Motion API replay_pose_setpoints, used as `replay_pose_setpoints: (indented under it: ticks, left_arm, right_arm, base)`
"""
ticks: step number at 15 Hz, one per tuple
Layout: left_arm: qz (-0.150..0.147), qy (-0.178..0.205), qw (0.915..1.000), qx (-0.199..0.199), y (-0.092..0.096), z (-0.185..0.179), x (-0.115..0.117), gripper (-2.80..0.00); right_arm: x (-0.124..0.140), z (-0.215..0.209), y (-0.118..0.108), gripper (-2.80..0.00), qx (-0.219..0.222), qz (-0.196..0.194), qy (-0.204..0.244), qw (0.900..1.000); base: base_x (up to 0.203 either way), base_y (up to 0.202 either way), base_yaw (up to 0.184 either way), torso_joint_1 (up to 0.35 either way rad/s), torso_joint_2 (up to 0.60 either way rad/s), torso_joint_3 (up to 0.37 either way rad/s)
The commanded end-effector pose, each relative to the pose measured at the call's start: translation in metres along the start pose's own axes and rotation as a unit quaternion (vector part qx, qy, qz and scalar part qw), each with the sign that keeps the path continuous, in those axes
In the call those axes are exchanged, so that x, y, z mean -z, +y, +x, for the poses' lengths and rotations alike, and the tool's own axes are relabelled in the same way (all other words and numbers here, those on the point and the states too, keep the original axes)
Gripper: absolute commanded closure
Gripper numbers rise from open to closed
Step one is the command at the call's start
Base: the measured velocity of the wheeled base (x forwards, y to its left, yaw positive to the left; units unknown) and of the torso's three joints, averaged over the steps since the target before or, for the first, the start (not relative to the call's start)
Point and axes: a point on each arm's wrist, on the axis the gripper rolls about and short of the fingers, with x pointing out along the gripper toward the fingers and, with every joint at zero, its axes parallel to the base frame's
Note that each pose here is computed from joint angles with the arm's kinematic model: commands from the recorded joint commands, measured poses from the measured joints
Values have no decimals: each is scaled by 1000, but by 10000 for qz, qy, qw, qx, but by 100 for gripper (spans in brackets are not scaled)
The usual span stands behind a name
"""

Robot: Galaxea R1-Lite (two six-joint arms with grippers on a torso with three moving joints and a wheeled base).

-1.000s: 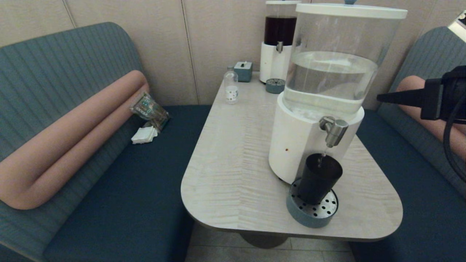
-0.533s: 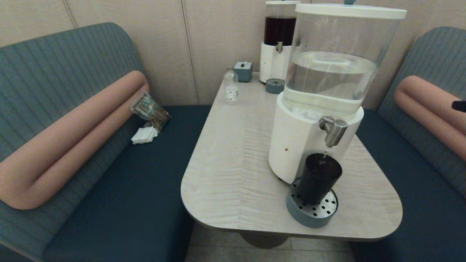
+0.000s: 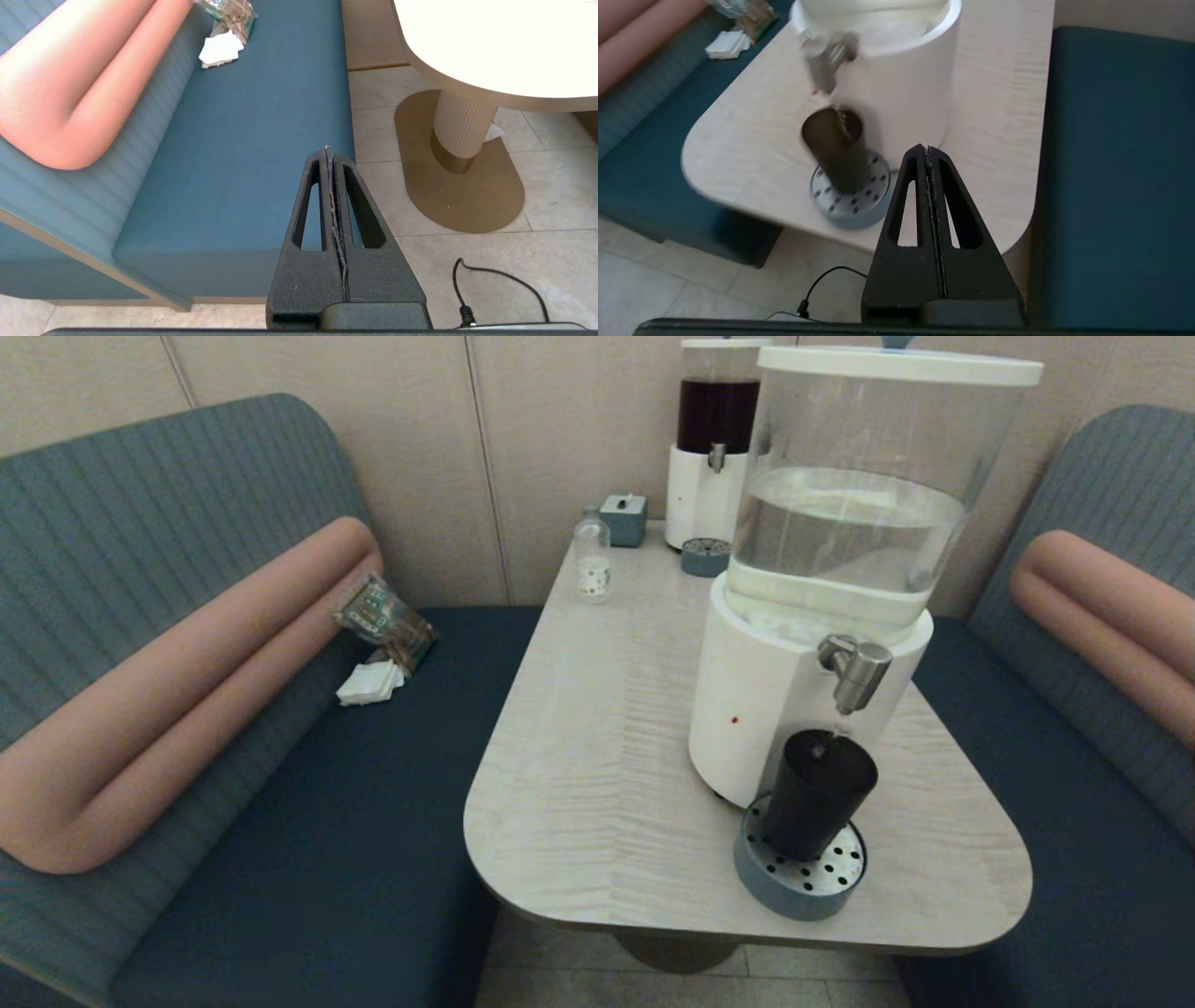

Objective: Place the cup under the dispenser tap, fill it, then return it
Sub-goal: Turn off the faucet

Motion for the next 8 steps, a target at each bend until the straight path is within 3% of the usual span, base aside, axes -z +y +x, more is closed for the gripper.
replay_pose_setpoints:
  ticks: [1,8]
  left_arm:
    - [4,10,10000,-1,0,0,0,0]
    - [5,2,10000,4,0,0,0,0]
  right_arm:
    - [13,-28,9,0,-37,-106,-350,9993]
    - [78,-68,19,0,145,-266,-811,9962]
  base:
    - [0,0,0,0,0,0]
    - [0,0,0,0,0,0]
